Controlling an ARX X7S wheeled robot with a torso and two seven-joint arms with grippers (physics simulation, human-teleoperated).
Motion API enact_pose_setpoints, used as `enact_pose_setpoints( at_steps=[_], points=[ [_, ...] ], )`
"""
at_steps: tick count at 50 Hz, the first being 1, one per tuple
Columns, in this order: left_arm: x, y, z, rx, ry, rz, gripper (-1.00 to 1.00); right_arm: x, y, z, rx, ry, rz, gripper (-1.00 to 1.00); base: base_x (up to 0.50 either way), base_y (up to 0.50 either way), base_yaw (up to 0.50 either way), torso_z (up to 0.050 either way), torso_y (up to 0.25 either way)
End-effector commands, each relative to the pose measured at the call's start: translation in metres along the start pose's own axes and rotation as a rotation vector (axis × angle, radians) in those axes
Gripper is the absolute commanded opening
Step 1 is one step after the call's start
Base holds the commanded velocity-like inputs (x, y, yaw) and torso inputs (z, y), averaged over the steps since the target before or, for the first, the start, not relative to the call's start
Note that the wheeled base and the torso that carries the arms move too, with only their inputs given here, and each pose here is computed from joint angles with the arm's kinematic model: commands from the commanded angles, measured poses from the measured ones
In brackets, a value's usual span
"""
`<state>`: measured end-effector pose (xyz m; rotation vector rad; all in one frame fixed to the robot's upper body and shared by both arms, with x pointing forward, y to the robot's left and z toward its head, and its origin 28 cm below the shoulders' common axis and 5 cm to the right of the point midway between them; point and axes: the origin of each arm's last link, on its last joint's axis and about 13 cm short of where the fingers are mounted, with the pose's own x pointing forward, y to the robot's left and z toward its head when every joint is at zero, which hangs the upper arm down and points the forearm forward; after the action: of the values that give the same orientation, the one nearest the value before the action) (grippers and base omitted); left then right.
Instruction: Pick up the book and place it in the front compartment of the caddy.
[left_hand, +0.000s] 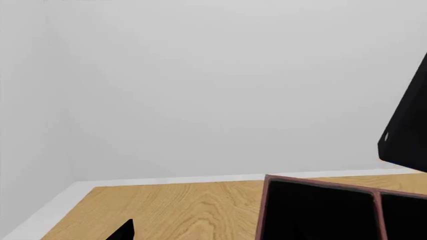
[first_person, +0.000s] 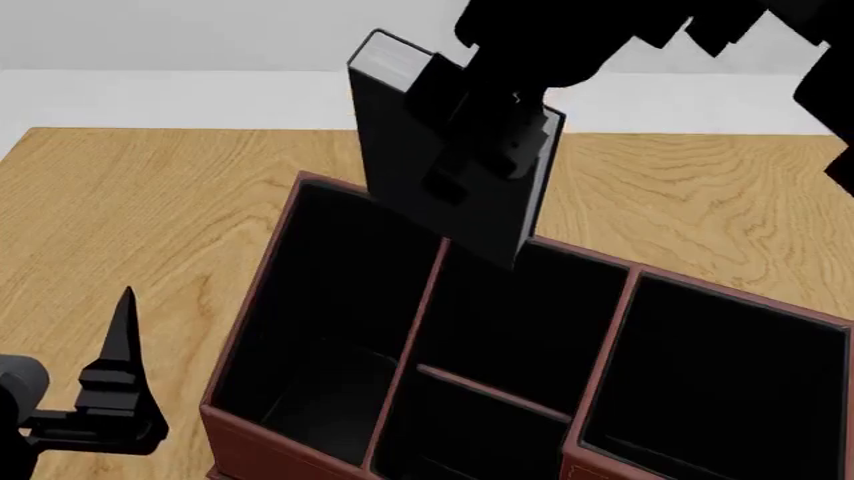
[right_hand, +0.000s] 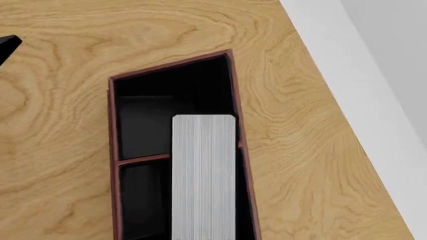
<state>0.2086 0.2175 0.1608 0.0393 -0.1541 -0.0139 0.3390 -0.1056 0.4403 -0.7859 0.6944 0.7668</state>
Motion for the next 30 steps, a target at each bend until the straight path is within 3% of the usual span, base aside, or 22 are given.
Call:
enact_pose_setpoints(
  at_steps=[1, 30],
  points=[
    [0.001, 0.001, -0.001, 0.004, 0.001, 0.004, 1.00, 0.004, -0.015, 0.001, 0.002, 0.024, -0.022, -1.00, 0.00, 0.00, 0.00, 0.000, 0.000],
    [-0.001, 0.004, -0.003, 0.010, 0.006, 0.021, 1.00, 0.036, -0.017, -0.018, 0.037, 0.057, -0.004, -1.00, 0.00, 0.00, 0.00, 0.001, 0.001]
  ],
)
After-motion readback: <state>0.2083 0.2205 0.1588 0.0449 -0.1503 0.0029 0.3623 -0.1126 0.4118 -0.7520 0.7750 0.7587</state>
